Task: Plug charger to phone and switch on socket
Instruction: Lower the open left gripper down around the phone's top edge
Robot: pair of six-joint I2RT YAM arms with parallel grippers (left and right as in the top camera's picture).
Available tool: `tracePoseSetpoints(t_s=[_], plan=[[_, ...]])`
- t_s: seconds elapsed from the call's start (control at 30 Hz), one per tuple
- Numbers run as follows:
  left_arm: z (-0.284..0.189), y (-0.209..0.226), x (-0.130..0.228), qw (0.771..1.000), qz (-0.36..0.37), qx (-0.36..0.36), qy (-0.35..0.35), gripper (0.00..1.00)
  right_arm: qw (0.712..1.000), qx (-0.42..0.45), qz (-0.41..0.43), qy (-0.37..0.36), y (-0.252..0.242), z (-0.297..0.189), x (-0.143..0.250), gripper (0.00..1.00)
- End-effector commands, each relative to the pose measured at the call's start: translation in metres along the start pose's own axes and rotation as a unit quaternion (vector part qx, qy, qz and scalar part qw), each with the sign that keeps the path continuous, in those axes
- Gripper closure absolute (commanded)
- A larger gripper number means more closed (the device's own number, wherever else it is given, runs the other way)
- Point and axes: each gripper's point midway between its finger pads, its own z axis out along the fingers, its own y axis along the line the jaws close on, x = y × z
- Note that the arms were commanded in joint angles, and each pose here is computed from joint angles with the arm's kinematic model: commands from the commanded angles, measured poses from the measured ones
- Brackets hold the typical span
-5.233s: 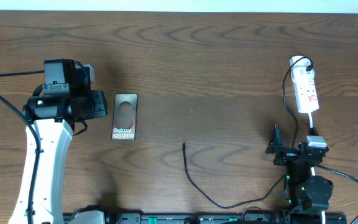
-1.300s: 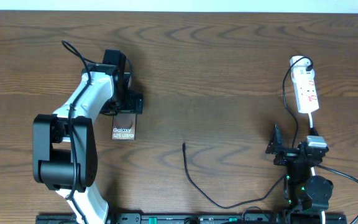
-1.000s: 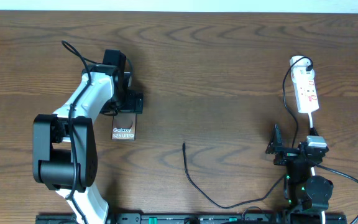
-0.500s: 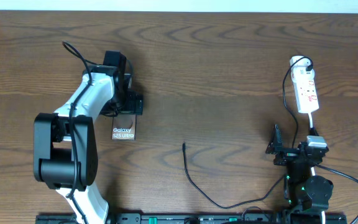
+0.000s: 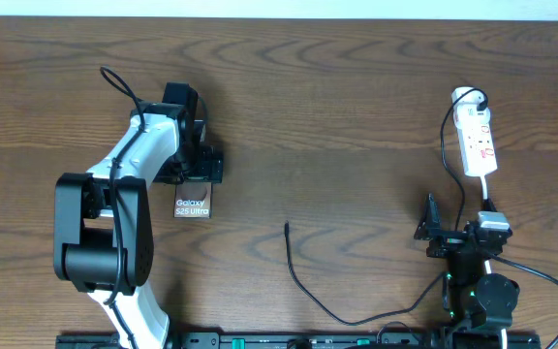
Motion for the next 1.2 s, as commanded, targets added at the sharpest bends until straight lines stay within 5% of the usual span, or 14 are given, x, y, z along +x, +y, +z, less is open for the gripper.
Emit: tracePoseSetpoints(t_s=[0.0,1.17], plan=[[0.007,0.0,0.006,1.0,0.002,0.001,0.015,0.01,1.0,0.005,0.006,-0.001,-0.002,0.0,0.0,0.01],[0.023,0.0,0.003,1.0,0.01,0.003,-0.008,0.01,1.0,0.005,0.006,-0.001,-0.002,0.0,0.0,0.01]])
